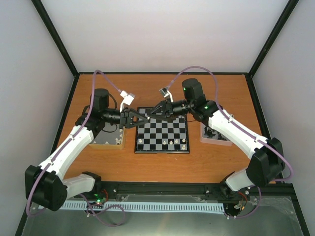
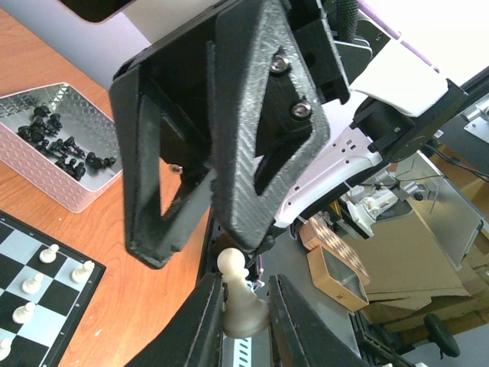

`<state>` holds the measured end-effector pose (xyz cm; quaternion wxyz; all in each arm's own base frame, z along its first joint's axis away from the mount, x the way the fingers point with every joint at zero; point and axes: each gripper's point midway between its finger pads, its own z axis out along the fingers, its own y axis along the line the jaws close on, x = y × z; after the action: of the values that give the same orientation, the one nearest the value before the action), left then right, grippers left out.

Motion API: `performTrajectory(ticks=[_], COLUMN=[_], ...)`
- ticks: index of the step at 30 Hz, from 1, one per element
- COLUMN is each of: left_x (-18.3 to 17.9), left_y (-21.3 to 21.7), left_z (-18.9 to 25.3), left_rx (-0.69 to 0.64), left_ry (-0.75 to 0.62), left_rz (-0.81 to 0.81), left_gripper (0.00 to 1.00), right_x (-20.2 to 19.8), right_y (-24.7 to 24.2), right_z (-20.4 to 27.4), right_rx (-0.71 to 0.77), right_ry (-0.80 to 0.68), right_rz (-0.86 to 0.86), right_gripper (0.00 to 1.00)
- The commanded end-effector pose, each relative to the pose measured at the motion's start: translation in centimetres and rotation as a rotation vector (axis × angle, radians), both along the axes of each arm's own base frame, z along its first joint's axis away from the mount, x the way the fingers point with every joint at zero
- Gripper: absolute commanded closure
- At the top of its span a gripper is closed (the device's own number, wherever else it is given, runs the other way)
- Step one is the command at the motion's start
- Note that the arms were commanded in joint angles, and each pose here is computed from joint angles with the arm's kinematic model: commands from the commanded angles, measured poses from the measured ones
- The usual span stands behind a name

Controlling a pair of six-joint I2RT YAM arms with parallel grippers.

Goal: Set up the chess pieces on the board
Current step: Place the chess piece on the chessboard.

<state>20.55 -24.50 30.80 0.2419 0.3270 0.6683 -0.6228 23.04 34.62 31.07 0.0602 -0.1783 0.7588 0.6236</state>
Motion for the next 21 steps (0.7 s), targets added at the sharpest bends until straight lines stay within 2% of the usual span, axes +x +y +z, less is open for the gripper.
performTrajectory(ticks=[1,8,11,19,21], left_x=[0.3,0.5,0.6,0.9,0.9], left_y=[-0.1,-0.2,-0.2,-0.3,-0.3], left_z=[-0.3,-0.5,-0.7,-1.0,-1.1], left_rx=[0.005,0.007,0.01,0.013,0.015], left_ry=[-0.03,-0.021,-0.012,-0.005,0.0], left_rz=[-0.001,-0.001,0.0,0.002,0.003], left_gripper=[0.86,0.87,0.87,0.87,0.87], right_x=[-0.6,-0.9,-1.3,-1.6,-1.4], right_y=[-0.1,-0.1,-0.1,0.0,0.1], right_z=[0.9,0.4,-0.2,-0.6,-0.5], right_rx=[0.032,0.024,0.019,0.019,0.02], right_ry=[-0.023,-0.03,-0.015,-0.014,-0.018], right_rz=[0.022,0.037,0.055,0.067,0.056], right_gripper=[0.67,0.69,0.77,0.87,0.96])
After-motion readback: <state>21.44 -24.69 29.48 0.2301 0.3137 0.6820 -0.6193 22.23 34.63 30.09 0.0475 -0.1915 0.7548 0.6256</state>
